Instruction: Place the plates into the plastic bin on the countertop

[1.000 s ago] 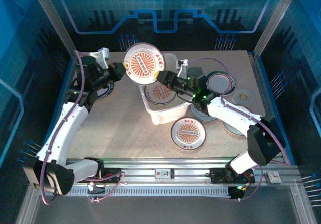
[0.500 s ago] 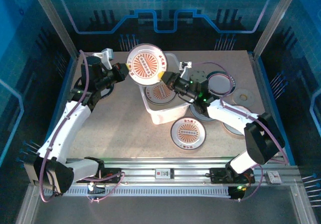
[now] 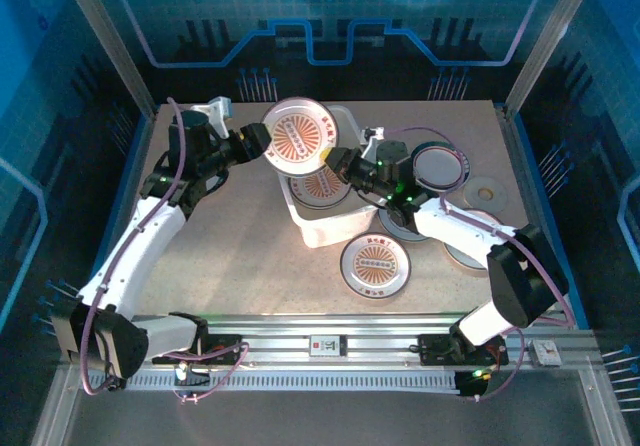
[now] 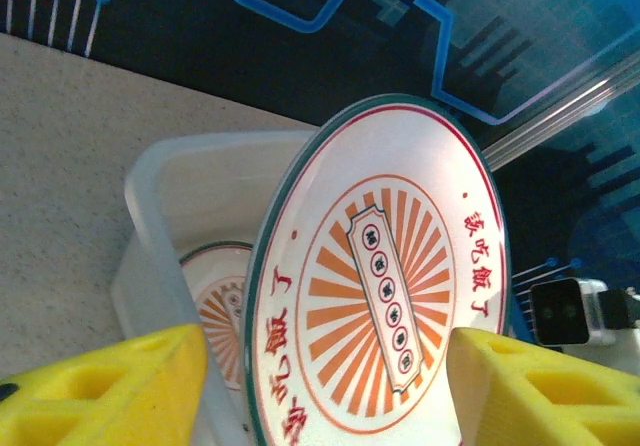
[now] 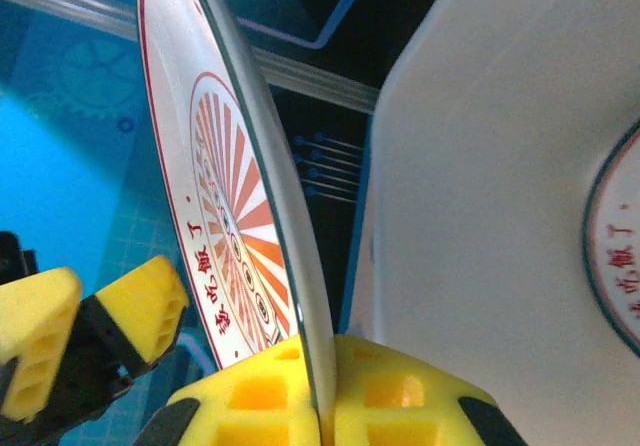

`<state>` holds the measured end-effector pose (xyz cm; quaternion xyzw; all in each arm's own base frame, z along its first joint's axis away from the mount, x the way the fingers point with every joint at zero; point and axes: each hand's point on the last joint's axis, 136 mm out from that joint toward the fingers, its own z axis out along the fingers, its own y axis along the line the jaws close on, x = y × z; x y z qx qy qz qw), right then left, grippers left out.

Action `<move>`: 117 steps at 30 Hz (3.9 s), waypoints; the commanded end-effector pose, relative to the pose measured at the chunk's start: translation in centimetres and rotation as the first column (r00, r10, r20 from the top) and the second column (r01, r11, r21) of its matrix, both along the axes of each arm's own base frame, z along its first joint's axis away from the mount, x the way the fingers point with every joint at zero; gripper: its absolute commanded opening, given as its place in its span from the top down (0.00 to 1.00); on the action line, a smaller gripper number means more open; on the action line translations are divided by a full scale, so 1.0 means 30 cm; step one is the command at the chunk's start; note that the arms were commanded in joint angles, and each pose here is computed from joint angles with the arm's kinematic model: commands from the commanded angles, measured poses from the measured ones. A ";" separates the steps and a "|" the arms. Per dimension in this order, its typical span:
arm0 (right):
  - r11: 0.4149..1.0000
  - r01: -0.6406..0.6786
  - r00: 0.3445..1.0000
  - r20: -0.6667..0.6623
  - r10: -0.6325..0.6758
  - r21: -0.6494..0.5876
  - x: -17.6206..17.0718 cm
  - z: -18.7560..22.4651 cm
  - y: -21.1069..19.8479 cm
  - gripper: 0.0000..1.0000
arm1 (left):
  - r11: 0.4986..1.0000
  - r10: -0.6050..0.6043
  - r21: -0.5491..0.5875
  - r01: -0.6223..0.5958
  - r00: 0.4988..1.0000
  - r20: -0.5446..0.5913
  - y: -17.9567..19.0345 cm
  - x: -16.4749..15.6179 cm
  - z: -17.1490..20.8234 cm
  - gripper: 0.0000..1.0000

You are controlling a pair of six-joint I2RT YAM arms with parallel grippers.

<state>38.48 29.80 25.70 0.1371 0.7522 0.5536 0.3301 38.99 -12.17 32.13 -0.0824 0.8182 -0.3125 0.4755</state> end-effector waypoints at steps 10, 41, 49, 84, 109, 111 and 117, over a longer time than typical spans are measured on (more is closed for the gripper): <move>0.969 0.214 0.975 -0.039 -0.220 -0.127 0.075 0.040 -0.155 1.00 | 0.995 0.090 0.043 -0.091 0.995 0.031 0.151 0.135 0.020 0.28; 0.882 0.237 0.801 -0.432 -0.414 -0.407 0.029 -0.258 -0.097 1.00 | 0.994 0.094 0.068 -0.085 0.985 -0.146 0.229 0.192 -0.217 0.27; 0.869 0.270 0.743 -0.483 -0.462 -0.415 0.026 -0.316 -0.047 1.00 | 0.992 0.115 0.068 -0.106 0.983 -0.140 0.273 0.163 -0.212 0.27; 0.792 0.419 0.621 -0.495 -0.607 -0.445 0.039 -0.410 -0.026 0.99 | 0.993 0.115 0.035 -0.110 0.978 -0.172 0.294 0.100 -0.235 0.27; 0.771 0.415 0.597 -0.495 -0.631 -0.483 0.049 -0.549 -0.019 0.58 | 0.993 0.116 0.030 -0.112 0.972 -0.206 0.293 0.092 -0.247 0.27; 0.774 0.406 0.611 -0.485 -0.625 -0.486 0.053 -0.546 -0.017 0.50 | 0.993 0.120 0.031 -0.116 0.970 -0.210 0.295 0.093 -0.251 0.27; 0.780 0.369 0.628 -0.483 -0.610 -0.506 0.050 -0.554 -0.011 0.22 | 0.993 0.120 0.025 -0.117 0.968 -0.220 0.294 0.094 -0.256 0.27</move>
